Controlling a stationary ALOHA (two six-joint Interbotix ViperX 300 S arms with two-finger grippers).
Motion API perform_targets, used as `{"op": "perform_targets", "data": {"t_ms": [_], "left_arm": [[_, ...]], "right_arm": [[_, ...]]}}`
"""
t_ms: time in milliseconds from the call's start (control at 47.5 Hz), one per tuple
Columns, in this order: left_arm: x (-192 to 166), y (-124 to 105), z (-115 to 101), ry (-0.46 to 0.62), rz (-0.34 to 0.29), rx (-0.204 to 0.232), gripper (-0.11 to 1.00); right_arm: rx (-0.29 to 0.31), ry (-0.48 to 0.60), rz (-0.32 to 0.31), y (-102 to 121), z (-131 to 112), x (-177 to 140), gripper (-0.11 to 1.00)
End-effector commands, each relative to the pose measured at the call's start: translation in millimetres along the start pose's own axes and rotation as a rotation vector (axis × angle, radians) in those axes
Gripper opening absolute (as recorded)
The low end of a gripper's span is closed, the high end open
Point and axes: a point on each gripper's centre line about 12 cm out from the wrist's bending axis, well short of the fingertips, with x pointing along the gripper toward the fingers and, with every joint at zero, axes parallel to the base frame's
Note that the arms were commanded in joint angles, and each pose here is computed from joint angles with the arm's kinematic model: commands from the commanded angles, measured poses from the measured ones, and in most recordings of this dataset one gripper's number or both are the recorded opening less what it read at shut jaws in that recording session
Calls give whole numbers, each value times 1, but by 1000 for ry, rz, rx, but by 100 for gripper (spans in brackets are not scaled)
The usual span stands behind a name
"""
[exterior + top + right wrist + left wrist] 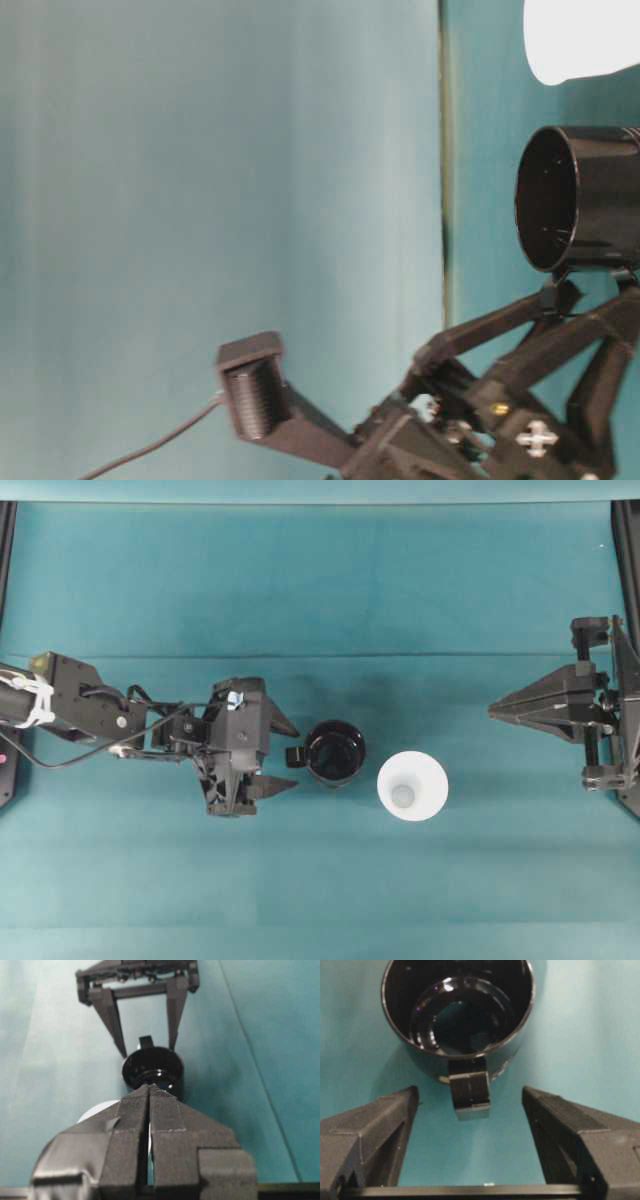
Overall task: Put the paper cup into the moved cup holder.
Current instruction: 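Open the left gripper and release the holder's handle, then move the right gripper to the white paper cup and grasp its rim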
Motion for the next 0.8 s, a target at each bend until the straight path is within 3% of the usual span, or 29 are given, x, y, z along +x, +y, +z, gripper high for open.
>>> {"op": "perform_targets", "data": {"t_ms": [0,294,484,589,778], "left_arm": [[-7,-1,14,-40,-1,-1,83],[-23,0,17,-41,0,0,83],[-28,0,17,-40,0,1,83],[-29,0,16,-37,0,1,83],[-29,0,16,-37,0,1,83]], "right_arm": [[28,-18,1,1,9,0,2],[178,54,-10,0,2,5,3],[251,102,-21,1,4,13,11],[264,162,-36,1,2,18,24],[324,319,-73,2,-4,30,74]]}}
